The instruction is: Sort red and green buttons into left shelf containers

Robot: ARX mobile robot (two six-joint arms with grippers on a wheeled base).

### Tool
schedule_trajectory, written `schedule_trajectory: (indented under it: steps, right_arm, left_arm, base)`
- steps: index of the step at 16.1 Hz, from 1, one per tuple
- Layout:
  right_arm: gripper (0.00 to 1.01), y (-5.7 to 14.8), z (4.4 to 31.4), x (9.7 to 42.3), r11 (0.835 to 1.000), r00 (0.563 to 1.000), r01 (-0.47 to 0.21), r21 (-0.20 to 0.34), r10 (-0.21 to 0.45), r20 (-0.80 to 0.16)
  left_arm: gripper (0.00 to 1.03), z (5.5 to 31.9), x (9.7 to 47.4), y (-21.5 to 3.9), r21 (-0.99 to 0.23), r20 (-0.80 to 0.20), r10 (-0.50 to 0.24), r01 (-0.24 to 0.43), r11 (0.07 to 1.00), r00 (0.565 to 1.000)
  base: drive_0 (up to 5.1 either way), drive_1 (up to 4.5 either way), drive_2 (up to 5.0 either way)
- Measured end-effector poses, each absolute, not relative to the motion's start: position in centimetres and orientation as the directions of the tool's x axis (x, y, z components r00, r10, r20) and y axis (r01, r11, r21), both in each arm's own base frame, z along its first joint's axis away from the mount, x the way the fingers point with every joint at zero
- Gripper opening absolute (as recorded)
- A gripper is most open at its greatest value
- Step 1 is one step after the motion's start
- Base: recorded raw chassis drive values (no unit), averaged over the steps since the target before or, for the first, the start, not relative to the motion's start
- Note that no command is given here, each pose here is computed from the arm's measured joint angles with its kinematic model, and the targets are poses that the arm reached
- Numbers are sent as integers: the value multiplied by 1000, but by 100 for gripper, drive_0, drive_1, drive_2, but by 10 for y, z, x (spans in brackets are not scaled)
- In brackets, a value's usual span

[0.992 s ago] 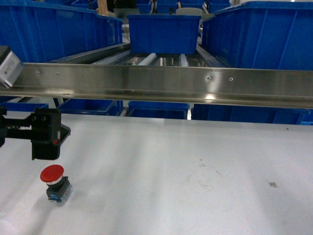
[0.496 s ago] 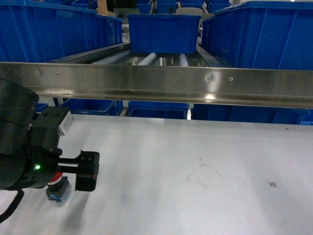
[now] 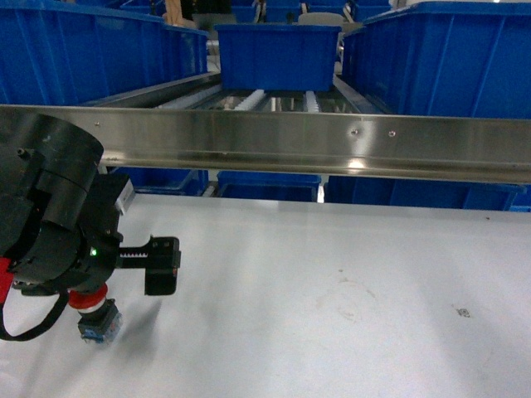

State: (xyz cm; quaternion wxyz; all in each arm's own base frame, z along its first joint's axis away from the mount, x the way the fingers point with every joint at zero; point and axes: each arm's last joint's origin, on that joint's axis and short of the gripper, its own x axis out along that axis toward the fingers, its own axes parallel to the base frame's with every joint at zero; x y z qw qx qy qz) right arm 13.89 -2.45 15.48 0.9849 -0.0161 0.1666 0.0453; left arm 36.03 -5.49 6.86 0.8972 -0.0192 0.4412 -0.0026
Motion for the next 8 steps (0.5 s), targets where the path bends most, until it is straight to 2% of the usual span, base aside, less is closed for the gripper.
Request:
schedule_trajectory:
  steps: [2, 3, 7, 8]
  right_arm:
    - [27, -25, 155, 139, 995, 941, -95, -17, 84, -329]
    - [27, -25, 155, 139, 995, 940, -95, -17, 84, -330]
    - [27, -25, 155, 139, 995, 940, -95, -17, 84, -330]
    - [27, -25, 155, 139, 995, 941, -95, -17, 84, -329]
  left_arm:
    - [98, 88, 354, -56, -43, -770, -29, -7, 999, 637]
    - [98, 92, 348, -55, -52, -771, -40, 0, 999, 635]
    - [98, 76, 328, -47, -34, -810, -17, -19, 999, 586]
    - [98, 76, 328, -46, -35, -808, -16, -22, 999, 588]
  base:
    - [0, 0, 0]
    - [0, 0, 0]
    - [0, 0, 0]
    - [0, 0, 0]
